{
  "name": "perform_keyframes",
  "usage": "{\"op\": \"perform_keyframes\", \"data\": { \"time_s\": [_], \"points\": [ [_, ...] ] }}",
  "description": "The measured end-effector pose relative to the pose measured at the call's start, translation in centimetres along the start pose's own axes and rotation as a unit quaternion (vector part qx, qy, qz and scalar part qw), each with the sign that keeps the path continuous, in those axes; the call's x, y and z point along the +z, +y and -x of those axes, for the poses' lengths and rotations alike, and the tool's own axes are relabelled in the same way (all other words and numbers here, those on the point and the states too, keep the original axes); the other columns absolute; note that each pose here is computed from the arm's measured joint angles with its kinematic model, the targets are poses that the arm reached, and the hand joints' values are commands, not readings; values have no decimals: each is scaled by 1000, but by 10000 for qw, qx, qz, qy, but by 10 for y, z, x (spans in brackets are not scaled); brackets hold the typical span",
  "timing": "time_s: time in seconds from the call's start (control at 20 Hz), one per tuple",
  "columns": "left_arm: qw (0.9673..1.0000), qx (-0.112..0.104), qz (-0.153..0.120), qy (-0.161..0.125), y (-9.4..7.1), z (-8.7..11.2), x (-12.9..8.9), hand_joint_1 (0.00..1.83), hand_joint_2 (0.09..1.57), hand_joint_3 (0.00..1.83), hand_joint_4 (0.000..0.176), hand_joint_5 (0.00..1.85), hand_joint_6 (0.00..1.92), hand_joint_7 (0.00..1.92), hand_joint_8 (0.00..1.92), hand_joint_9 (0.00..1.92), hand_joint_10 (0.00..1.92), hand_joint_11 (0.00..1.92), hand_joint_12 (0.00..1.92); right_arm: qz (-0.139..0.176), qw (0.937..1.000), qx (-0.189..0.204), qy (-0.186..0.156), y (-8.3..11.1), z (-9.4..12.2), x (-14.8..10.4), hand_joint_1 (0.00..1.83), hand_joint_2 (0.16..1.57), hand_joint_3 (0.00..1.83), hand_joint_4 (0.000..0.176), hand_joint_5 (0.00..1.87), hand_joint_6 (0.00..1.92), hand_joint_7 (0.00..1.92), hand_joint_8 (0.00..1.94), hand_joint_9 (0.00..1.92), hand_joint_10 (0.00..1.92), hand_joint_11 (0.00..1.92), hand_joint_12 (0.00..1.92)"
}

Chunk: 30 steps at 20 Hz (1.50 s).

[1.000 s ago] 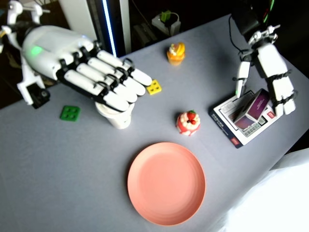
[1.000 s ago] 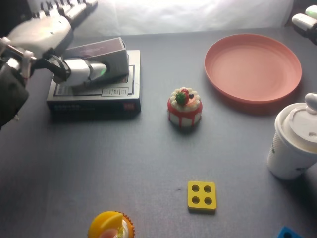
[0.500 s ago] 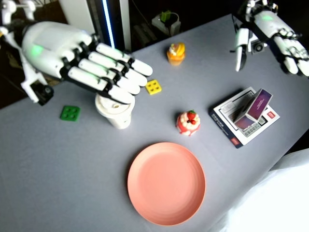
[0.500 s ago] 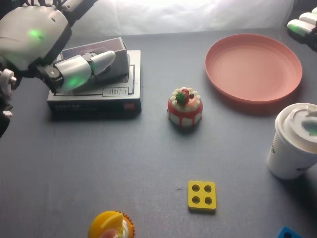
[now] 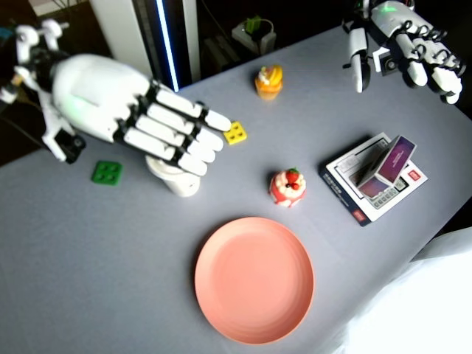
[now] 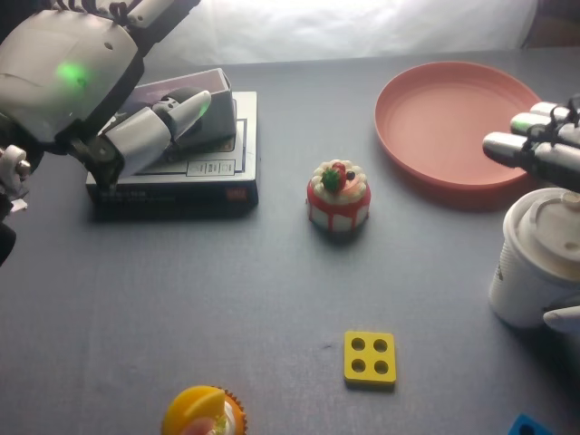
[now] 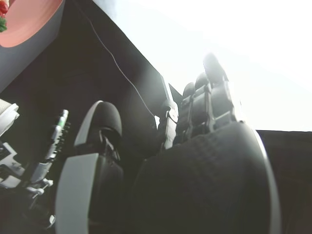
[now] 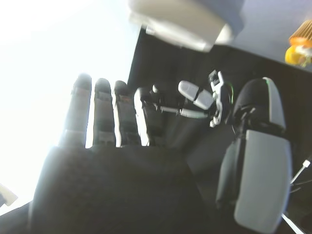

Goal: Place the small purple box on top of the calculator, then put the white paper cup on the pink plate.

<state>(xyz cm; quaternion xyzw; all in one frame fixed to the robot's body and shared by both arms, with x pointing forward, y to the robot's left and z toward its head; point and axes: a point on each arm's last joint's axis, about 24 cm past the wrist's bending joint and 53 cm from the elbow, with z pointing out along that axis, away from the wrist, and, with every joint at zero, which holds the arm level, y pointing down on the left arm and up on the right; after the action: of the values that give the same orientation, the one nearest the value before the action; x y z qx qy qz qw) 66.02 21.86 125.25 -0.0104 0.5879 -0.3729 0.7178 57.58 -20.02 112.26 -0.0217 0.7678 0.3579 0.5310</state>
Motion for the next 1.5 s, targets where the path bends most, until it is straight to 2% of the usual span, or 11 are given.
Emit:
{"op": "perform_keyframes", "data": {
  "time_s": [0.2, 0.25, 0.35, 0.4, 0.6, 0.8, 1.0, 1.05, 1.3, 1.4, 1.5],
  "points": [
    [10000, -3, -95, -30, -6, 0, -1, 520, 1392, 0, 170, 0, 0, 0, 0, 0, 0, 0, 126, -239, 9996, 112, 98, -17, -9, 5, 685, 879, 0, 64, 0, 0, 0, 0, 0, 0, 0, 1553],
    [9999, -22, -101, -54, -7, 1, -1, 529, 1385, 0, 169, 0, 0, 0, 0, 5, 2, 0, 466, -301, 9993, 152, 135, -22, -12, 6, 735, 888, 0, 59, 0, 0, 0, 0, 0, 0, 0, 1639],
    [9999, 3, -109, -63, -7, 3, -3, 563, 1387, 0, 156, 0, 0, 0, 0, 31, 20, 0, 949, -407, 9986, 198, 256, -30, -21, 10, 803, 932, 8, 5, 0, 0, 0, 0, 0, 0, 0, 1143],
    [9999, -1, -101, -80, -7, 4, -3, 579, 1396, 1, 152, 0, 0, 0, 0, 5, 3, 0, 647, -439, 9983, 239, 296, -32, -24, 12, 827, 965, 15, 0, 0, 0, 0, 0, 82, 45, 0, 1200],
    [9999, 0, -104, -87, -7, 4, -3, 602, 1415, 0, 146, 3, 1, 0, 0, 0, 0, 0, 351, -436, 9983, 309, 251, -33, -21, 15, 1061, 1060, 3, 0, 234, 138, 386, 238, 267, 1199, 92, 1771],
    [10000, 45, -49, -14, -2, 1, -6, 602, 1423, 2, 167, 12, 4, 0, 0, 0, 0, 0, 145, -320, 9989, 307, 136, -26, -13, 20, 1297, 1203, 32, 0, 248, 1288, 735, 1409, 602, 1901, 687, 1921],
    [10000, 46, 30, -28, 1, 4, -11, 564, 1419, 0, 173, 9, 2, 0, 0, 13, 9, 0, 517, -57, 9992, 285, -268, -13, 14, 25, 1178, 1152, 0, 0, 235, 1383, 344, 1569, 559, 1921, 731, 1921],
    [10000, 32, 32, 0, 1, 1, -13, 581, 1424, 0, 171, 12, 3, 0, 0, 20, 24, 0, 615, -2, 9988, 268, -401, -11, 24, 27, 1256, 1253, 16, 0, 166, 1427, 576, 1570, 559, 1921, 711, 1921],
    [9998, 45, -55, 208, -6, -12, -18, 561, 1417, 1, 131, 9, 2, 0, 0, 0, 0, 0, 1, 112, 9941, 323, -1027, -12, 72, 51, 1080, 1361, 5, 0, 395, 1730, 473, 1602, 274, 1638, 208, 1921],
    [9995, 42, -119, 298, -10, -19, -20, 592, 1429, 4, 85, 0, 0, 0, 0, 0, 0, 0, 0, 104, 9928, 372, -1130, -15, 83, 65, 1269, 1307, 0, 0, 206, 1189, 606, 1583, 254, 1512, 7, 1897],
    [9987, 69, -208, 468, -14, -29, -25, 645, 1427, 1, 63, 13, 5, 0, 0, 0, 0, 0, 0, 2, 9907, 538, -1250, -24, 93, 85, 1263, 1337, 2, 0, 182, 1162, 556, 1656, 300, 1471, 187, 1831]
  ]
}}
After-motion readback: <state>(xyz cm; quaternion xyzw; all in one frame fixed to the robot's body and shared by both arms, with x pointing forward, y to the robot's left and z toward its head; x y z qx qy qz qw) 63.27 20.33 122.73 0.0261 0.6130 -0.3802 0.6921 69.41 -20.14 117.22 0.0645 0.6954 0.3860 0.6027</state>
